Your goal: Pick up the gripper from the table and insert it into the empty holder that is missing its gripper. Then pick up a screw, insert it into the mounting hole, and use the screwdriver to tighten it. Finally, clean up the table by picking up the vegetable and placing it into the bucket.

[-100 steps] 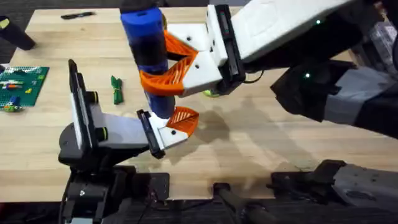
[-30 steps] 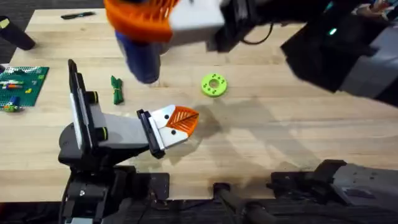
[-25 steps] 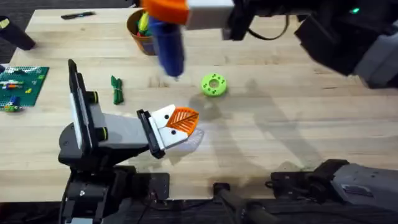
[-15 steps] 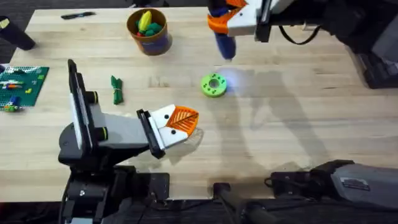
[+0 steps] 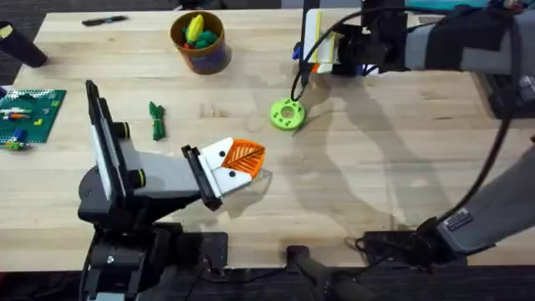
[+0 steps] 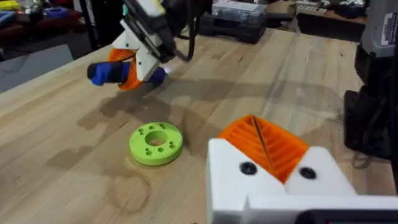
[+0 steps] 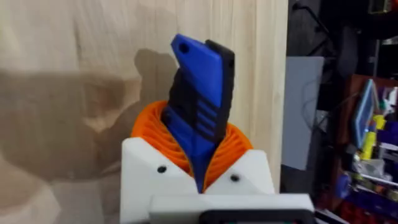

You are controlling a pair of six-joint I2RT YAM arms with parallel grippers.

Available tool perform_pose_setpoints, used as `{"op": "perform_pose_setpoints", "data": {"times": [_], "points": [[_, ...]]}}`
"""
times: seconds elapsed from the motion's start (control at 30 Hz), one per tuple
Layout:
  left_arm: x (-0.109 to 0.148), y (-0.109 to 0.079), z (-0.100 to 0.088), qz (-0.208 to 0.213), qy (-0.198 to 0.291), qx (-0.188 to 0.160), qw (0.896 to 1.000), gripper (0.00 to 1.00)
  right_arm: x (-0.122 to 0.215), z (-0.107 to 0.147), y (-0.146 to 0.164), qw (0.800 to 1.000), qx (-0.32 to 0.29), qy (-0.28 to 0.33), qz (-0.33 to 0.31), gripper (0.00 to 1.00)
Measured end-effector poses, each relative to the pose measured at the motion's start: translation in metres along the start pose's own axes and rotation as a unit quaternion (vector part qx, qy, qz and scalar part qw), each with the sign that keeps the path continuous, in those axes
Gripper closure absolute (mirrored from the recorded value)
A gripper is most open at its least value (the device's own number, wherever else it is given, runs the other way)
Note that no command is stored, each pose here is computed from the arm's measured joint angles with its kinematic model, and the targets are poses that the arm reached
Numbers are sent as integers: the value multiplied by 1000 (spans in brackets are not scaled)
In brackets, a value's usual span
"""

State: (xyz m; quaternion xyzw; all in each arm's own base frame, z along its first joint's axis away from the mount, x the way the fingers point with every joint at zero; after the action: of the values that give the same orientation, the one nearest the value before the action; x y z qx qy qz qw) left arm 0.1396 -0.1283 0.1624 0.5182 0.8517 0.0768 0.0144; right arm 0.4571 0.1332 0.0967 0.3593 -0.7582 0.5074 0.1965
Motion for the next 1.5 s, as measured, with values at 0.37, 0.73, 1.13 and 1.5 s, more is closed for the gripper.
{"op": "perform_pose_setpoints", "data": {"times": [0.37,0.73,1.13,1.5], "points": [[0,0,0,0,0,0,1000,995,-10,19,2,999,26,29,-4,691],[0,0,0,0,0,-3,1000,164,23,-3,0,988,-153,31,-21,8],[3,29,3,-103,13,28,994,16,168,-37,-49,870,-488,-30,59,7],[43,67,-16,-305,108,160,933,15,207,25,-42,671,-736,23,88,8]]}}
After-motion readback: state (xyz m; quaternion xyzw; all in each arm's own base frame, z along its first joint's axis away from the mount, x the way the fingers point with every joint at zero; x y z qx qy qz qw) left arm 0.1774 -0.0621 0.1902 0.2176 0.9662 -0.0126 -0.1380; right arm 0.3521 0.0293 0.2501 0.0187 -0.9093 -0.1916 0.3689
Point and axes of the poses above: each hand's point on the last joint's axis, 136 mm out from that joint toward the fingers, its own x axis back along the fingers, its own y axis along the line the jaws close on, z = x × y, the point moved 3 cm from there along x, back along the fingers, and after that the axes turned 10 degrees about -x, right-handed, at the moved point
